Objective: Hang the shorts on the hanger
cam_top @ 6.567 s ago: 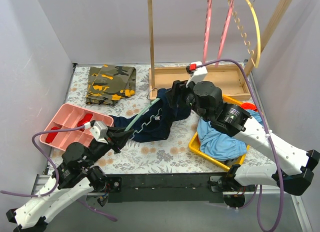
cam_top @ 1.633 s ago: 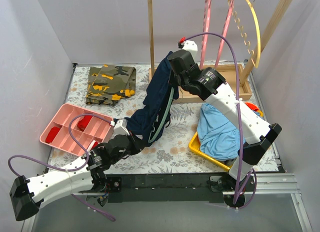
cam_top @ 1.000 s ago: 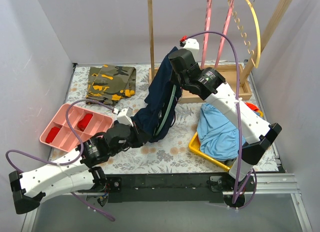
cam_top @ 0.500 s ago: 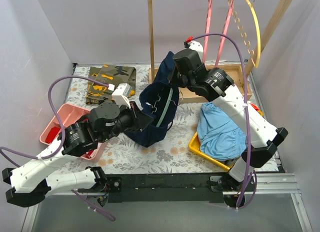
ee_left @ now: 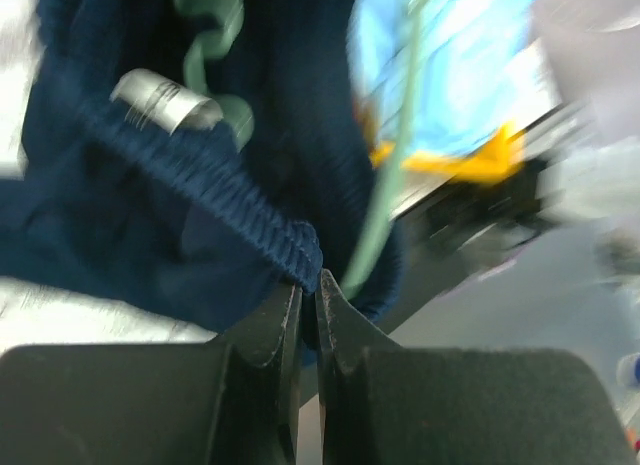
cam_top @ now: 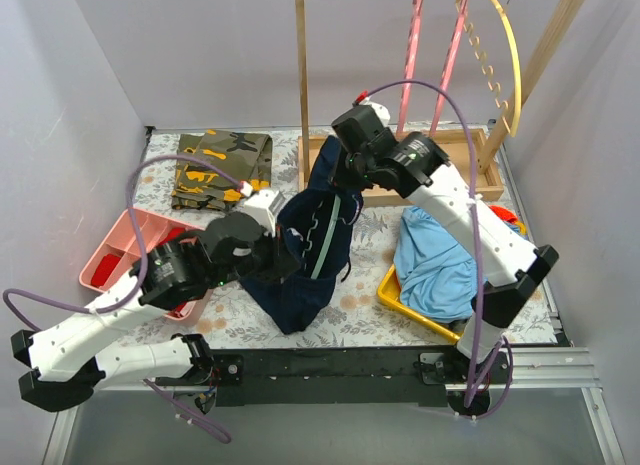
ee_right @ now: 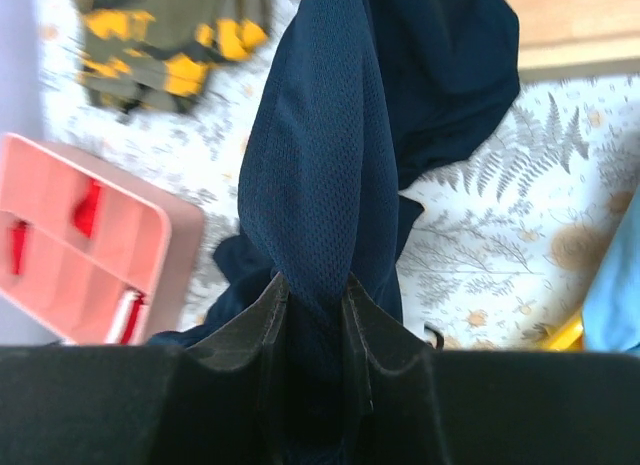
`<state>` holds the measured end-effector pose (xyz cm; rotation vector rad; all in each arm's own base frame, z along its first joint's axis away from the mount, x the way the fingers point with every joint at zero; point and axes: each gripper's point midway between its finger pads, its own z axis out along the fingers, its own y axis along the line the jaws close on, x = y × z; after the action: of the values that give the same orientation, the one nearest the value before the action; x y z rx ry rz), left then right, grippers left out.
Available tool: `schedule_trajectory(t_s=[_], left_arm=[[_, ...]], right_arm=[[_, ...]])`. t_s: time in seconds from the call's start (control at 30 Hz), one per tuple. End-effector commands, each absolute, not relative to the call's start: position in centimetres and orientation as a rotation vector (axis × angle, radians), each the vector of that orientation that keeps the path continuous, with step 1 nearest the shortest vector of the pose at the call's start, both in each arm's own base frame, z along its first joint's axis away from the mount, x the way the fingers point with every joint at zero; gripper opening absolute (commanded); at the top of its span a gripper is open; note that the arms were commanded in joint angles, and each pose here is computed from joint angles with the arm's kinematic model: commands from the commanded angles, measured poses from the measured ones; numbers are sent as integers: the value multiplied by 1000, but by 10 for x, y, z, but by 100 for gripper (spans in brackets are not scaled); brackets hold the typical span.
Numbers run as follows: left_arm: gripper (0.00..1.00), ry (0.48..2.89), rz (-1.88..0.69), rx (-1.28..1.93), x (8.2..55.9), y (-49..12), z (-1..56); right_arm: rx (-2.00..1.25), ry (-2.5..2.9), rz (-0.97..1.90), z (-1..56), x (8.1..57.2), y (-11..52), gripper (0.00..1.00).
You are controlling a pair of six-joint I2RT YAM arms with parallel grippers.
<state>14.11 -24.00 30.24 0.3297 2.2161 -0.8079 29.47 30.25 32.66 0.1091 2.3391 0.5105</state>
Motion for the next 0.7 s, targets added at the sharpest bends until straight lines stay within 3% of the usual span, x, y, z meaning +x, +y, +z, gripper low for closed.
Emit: schedule_trajectory(t_s=[0.0,0.2,0.67], left_arm=[[2,2299,-837,330,128,-242,234],[3,2170,-998,205,138,-259,230],[14,2188,-835,195,160,-261,199]], right_arm=[[120,2457,415,273,306,310,1],[85,2560,402,230,310,332,1],[166,2665,307,177,308,331,1]])
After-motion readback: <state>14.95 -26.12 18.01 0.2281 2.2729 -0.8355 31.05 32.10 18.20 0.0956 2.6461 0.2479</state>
